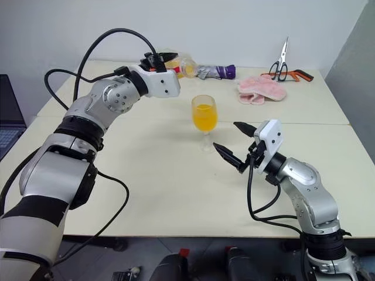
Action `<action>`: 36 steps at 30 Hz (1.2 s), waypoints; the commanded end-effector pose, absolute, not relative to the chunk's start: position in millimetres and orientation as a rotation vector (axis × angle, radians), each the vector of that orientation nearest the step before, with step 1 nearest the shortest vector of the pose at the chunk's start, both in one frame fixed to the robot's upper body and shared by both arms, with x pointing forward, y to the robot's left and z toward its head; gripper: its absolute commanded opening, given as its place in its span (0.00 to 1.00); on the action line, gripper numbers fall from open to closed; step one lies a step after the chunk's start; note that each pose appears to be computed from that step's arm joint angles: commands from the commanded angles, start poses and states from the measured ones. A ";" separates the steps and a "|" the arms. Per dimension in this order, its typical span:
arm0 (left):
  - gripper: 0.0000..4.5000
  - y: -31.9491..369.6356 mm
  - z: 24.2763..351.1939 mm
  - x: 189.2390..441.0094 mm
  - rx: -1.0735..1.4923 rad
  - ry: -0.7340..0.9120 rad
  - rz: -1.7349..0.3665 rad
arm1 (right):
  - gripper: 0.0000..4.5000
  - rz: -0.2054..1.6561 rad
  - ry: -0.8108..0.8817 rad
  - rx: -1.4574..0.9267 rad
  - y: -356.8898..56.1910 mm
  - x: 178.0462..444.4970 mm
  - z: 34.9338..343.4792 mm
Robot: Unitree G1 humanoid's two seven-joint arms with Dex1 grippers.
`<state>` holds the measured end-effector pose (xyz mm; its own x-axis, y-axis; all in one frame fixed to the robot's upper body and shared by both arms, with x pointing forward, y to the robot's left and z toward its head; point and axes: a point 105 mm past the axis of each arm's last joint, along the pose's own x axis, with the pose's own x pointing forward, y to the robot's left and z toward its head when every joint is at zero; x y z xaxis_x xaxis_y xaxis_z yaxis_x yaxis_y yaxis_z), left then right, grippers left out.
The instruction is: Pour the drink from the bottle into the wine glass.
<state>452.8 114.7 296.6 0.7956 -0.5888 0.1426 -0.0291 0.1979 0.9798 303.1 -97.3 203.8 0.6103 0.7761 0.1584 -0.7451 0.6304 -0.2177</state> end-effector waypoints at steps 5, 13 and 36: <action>0.37 111.4 316.2 450.6 1.042 -0.566 -0.440 | 1.00 0.906 -0.326 -0.174 -91.0 293.8 217.7; 0.37 151.4 306.0 457.2 0.589 -0.410 -0.413 | 1.00 1.009 -0.251 -0.228 -78.2 284.0 206.6; 0.37 275.4 205.2 418.2 0.079 -0.045 -0.117 | 1.00 1.190 -0.149 -0.284 -29.0 287.3 205.0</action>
<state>421.5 269.0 182.4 0.9906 -0.1325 -0.0332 0.1344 0.9890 0.0612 290.6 -33.5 192.2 0.3897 0.9184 -0.0683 -0.8983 0.3626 -0.2482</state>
